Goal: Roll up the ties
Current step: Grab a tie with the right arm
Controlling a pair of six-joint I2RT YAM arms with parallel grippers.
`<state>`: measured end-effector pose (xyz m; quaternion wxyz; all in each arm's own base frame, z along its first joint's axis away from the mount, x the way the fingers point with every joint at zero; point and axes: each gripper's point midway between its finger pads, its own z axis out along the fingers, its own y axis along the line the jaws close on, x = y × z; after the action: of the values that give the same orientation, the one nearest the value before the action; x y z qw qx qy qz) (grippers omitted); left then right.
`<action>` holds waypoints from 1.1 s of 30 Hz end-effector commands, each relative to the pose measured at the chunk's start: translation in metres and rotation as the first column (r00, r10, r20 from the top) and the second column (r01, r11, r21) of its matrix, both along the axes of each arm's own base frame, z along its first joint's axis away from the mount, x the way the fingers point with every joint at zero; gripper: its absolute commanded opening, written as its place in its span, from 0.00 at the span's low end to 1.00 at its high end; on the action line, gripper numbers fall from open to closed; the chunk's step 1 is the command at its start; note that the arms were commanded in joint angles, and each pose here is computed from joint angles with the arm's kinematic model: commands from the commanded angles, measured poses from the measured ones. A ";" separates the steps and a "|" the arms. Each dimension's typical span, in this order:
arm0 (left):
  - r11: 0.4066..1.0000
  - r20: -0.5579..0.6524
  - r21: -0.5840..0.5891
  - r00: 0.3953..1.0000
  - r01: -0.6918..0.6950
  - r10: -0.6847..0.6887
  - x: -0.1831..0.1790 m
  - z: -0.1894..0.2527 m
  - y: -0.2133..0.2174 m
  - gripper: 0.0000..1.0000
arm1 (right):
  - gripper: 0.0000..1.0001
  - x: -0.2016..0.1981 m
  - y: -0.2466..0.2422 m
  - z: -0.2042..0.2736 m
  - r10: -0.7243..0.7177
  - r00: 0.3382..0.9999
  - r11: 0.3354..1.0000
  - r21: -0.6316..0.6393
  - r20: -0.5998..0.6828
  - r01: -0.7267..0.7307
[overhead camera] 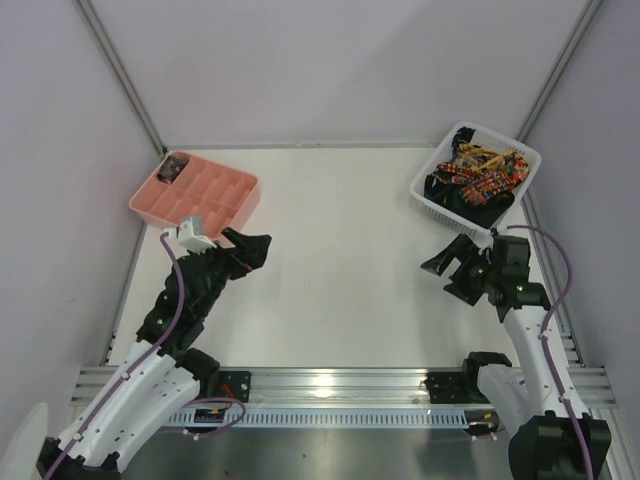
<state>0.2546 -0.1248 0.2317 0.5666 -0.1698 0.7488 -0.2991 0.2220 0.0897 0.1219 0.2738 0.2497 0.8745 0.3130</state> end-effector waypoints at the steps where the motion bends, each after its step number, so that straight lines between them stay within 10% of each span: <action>1: 0.990 -0.013 -0.046 0.991 0.131 -0.132 -0.010 0.011 -0.018 1.00 | 1.00 0.036 -0.027 0.054 -0.101 0.984 0.988 -0.104 0.145 0.117; 9: 0.895 -0.236 0.113 0.886 0.433 -0.399 -0.007 0.017 -0.055 1.00 | 0.92 0.107 -0.054 0.092 -0.111 0.991 0.975 -0.183 0.080 0.124; 21: 0.809 -0.064 0.290 0.854 0.511 -0.517 -0.008 0.050 -0.059 1.00 | 0.81 0.242 -0.145 0.084 -0.367 0.924 0.930 0.040 0.104 0.365; 33: 0.766 -0.070 0.434 0.866 0.474 -0.496 0.009 0.055 -0.049 1.00 | 0.74 0.260 -0.164 0.048 -0.377 0.921 0.924 -0.027 0.095 0.381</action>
<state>0.2557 -0.1785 0.2687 0.4851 0.1456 0.8127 -0.2880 0.4670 -0.0645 0.1578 0.3413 0.4103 0.8067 0.2538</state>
